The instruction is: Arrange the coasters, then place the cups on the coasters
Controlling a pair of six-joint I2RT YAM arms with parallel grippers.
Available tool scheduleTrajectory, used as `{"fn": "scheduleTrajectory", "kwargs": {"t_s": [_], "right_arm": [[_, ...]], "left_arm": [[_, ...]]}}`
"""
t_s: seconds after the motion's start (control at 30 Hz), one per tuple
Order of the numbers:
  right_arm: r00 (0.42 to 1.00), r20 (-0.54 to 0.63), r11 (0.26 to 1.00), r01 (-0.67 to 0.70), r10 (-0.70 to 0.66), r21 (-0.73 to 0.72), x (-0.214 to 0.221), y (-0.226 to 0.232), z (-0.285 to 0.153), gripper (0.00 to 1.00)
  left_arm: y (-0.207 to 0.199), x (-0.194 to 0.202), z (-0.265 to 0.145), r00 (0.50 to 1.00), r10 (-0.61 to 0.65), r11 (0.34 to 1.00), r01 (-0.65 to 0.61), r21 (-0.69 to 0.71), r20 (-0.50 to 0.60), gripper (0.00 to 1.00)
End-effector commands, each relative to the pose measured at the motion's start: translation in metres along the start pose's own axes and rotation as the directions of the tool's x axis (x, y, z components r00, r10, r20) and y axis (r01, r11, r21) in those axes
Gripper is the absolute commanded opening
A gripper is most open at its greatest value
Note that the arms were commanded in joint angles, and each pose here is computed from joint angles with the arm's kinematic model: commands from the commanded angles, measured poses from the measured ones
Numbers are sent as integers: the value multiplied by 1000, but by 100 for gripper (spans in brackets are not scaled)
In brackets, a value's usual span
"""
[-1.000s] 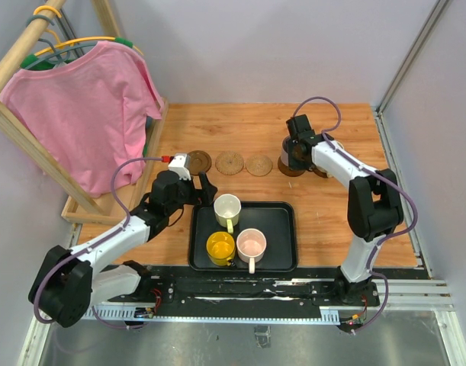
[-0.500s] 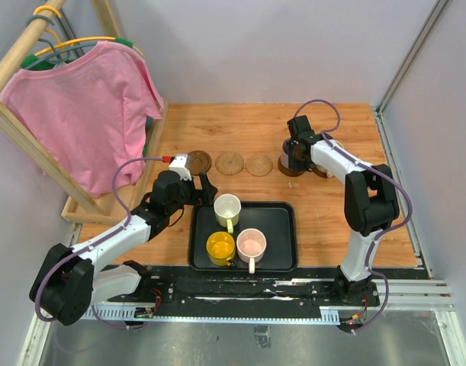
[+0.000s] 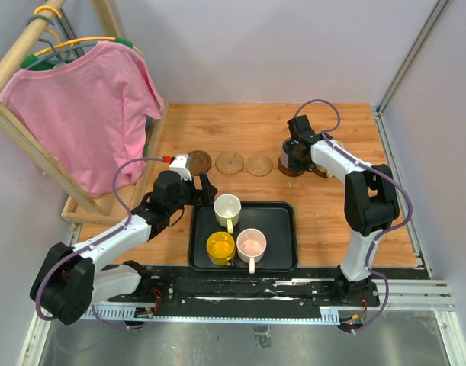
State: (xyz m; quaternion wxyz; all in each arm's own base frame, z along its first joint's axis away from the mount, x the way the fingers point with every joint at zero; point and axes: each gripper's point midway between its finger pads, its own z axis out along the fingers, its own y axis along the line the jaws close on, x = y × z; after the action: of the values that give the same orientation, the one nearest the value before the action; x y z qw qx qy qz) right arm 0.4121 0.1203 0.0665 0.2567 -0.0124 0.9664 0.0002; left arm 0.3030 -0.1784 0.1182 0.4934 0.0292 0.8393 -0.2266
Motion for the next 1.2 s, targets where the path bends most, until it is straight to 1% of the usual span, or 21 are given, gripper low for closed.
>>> {"fn": "scheduleTrajectory", "kwargs": {"t_s": [0.0,0.53,0.63,0.67,0.73,0.77,0.87,0.93,1.17], "right_arm": [[999,28,999,-33,32,27,-7,-9,-5,1],[999,12,998,-50,49,27,2,-10,-7,2],[998,10,998,-59,58,26,3,-10,-10,13],[998,8,998,-62,62,24,4,-10,-10,20],[998,10,998,-67,67,16,5,-9,-12,39],[998,9,998,-68,68,15,6,-9,-13,45],[997,7,997,-71,71,14,9,-10,-14,56],[997,7,997,-71,71,12,10,-10,-15,59],[997,10,997,-78,78,-12,14,-8,-27,61]], "left_arm": [[-7,-14,2,999,10,1000,-11,13,37,100],[-6,-11,2,999,7,1000,-7,16,31,100],[-6,-10,2,999,6,1000,-7,15,31,100],[-6,-10,2,999,6,1000,-6,14,32,100],[-6,-10,1,999,5,1000,-6,14,33,100],[-6,-9,1,999,6,1000,-7,15,32,100],[-5,-8,1,1000,6,1000,-6,14,31,100],[-5,-8,0,1000,4,1000,-4,13,30,100],[-6,-10,-3,999,4,1000,-5,20,39,100]]}}
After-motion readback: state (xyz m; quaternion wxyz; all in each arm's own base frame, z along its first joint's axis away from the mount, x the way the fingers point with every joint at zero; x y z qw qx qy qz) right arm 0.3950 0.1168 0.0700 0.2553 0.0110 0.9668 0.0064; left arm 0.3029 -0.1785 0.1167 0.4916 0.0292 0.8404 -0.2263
